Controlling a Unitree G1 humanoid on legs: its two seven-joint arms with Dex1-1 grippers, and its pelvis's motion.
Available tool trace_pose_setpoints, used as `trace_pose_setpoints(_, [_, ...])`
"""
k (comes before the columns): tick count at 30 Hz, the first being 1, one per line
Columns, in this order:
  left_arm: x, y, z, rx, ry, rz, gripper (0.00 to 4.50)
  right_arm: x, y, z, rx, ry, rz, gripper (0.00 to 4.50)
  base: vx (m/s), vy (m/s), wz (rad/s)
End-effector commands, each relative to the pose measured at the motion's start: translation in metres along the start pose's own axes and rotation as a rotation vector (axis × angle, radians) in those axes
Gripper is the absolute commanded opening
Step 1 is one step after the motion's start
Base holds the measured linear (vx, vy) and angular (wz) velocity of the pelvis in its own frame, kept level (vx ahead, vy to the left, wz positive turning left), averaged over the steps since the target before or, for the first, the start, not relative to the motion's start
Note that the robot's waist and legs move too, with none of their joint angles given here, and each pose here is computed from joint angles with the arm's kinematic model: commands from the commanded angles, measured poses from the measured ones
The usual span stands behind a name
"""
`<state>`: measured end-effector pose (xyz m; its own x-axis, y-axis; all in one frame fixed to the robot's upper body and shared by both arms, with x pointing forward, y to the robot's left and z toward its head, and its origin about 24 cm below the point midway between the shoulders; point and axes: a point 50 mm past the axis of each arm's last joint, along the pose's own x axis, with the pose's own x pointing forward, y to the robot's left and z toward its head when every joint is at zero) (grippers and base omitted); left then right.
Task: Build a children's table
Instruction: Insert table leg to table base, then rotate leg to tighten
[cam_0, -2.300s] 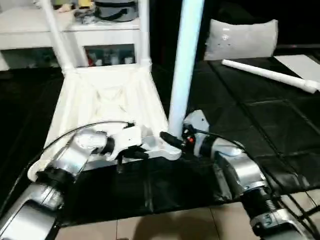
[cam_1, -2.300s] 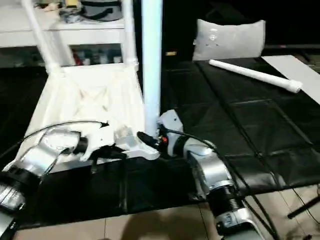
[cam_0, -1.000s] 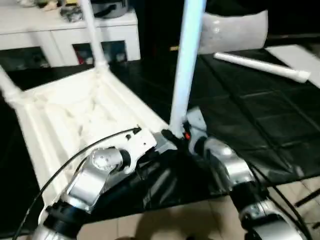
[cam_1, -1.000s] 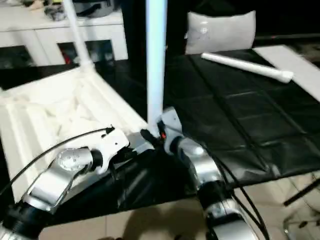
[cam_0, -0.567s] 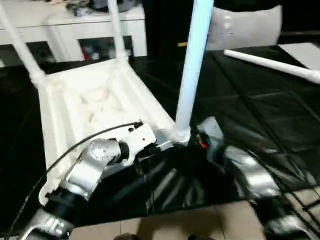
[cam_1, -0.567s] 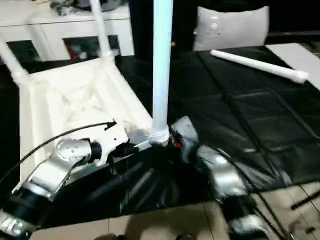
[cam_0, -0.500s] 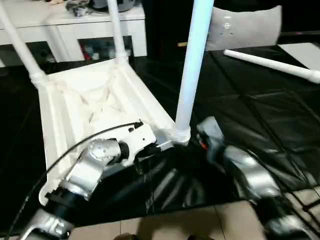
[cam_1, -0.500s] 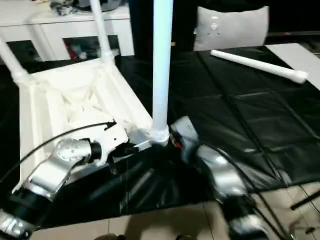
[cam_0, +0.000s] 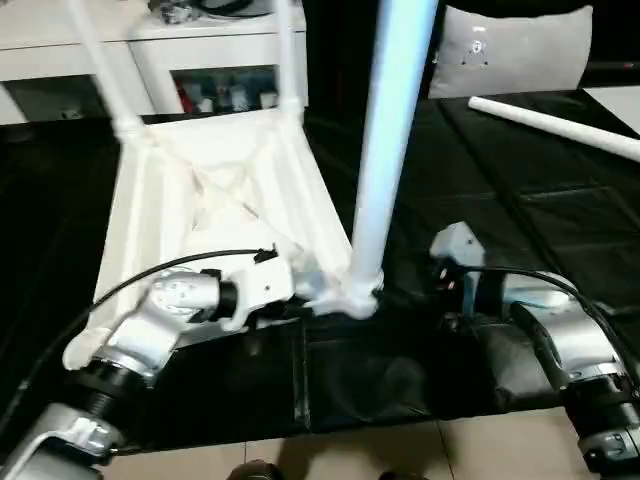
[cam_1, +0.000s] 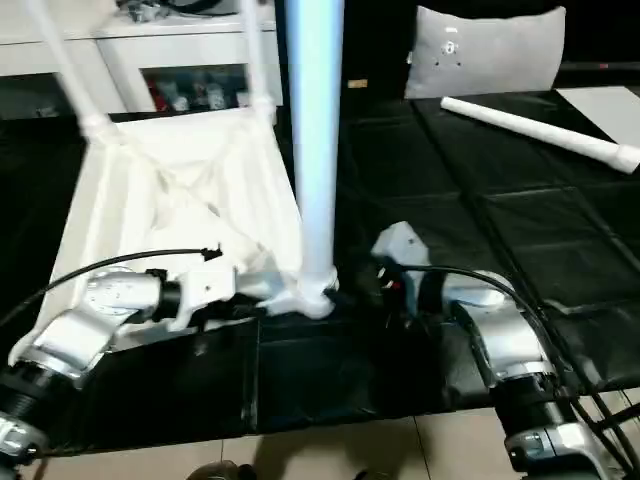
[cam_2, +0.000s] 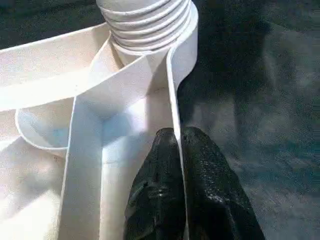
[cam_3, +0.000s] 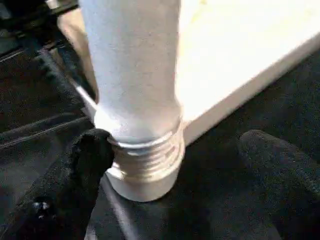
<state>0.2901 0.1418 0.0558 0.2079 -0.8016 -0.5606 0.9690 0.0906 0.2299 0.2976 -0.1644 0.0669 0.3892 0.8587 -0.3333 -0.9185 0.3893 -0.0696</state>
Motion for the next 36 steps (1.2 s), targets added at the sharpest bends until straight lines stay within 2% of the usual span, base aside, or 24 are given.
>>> trace_pose_setpoints(1, [0.011,-0.013,0.001,0.051,0.022,-0.145,0.0,0.006,0.003,0.008,-0.041,-0.006,0.056,4.49,0.0,0.0,0.0])
trace_pose_setpoints(6, [0.01,-0.013,0.002,0.057,0.017,-0.156,0.0,0.016,0.003,0.007,-0.043,0.011,0.068,4.49,0.0,0.0,0.0])
trace_pose_setpoints(8, [0.01,-0.013,0.003,0.059,0.013,-0.161,0.0,0.019,0.002,0.007,-0.039,0.01,0.074,4.22,0.0,0.0,0.0])
trace_pose_setpoints(11, [0.011,-0.014,0.003,0.061,0.011,-0.166,0.0,0.022,0.003,0.007,-0.014,-0.005,0.088,4.12,0.0,0.0,0.0])
trace_pose_setpoints(12, [0.011,-0.014,0.003,0.061,0.011,-0.166,0.0,0.023,0.003,0.007,-0.012,-0.006,0.089,3.9,0.0,0.0,0.0])
trace_pose_setpoints(15, [0.01,-0.014,0.002,0.06,0.012,-0.166,0.0,0.026,0.004,0.005,0.008,0.0,0.107,3.69,0.0,0.0,0.0])
trace_pose_setpoints(16, [0.01,-0.013,0.002,0.06,0.013,-0.165,0.0,0.026,0.004,0.004,0.007,0.003,0.107,3.47,0.0,0.0,0.0])
trace_pose_setpoints(20, [0.01,-0.013,0.001,0.057,0.019,-0.159,0.0,0.027,0.003,0.002,0.02,0.006,0.111,3.27,0.0,0.0,0.0])
trace_pose_setpoints(21, [0.01,-0.013,0.001,0.049,0.016,-0.159,0.0,0.028,0.003,0.002,0.038,-0.004,0.115,3.05,0.0,0.0,0.0])
trace_pose_setpoints(23, [0.01,-0.013,0.001,0.049,0.016,-0.159,0.0,0.028,0.003,0.002,0.038,-0.004,0.115,2.94,0.0,0.0,0.0])
trace_pose_setpoints(25, [0.011,-0.014,0.002,0.028,-0.001,-0.148,0.0,0.029,0.006,0.0,0.073,-0.001,0.13,2.79,0.0,0.0,0.0])
trace_pose_setpoints(26, [0.012,-0.016,0.004,-0.005,-0.026,-0.134,0.0,0.03,0.008,-0.004,0.121,0.006,0.134,2.76,0.0,0.0,0.0])
trace_pose_setpoints(27, [0.015,-0.018,0.009,-0.089,-0.079,-0.064,0.0,0.037,0.013,-0.011,0.177,0.047,0.119,2.75,0.0,0.0,0.0])
trace_pose_setpoints(30, [0.018,-0.02,0.013,-0.145,-0.117,-0.014,0.0,0.043,0.017,-0.016,0.203,0.067,0.099,2.73,0.0,0.0,0.0])
trace_pose_setpoints(34, [0.029,-0.021,0.026,-0.227,-0.165,0.107,0.0,0.067,0.016,-0.012,0.32,0.007,-0.048,2.72,0.0,0.0,0.0])
trace_pose_setpoints(35, [0.042,-0.018,0.038,-0.26,-0.168,0.202,0.0,0.087,0.013,-0.01,0.376,0.005,-0.171,2.72,0.0,0.0,0.0])
trace_pose_setpoints(36, [0.043,-0.018,0.039,-0.263,-0.168,0.21,0.0,0.089,0.013,-0.009,0.381,0.006,-0.181,2.72,-0.052,0.003,-0.08])
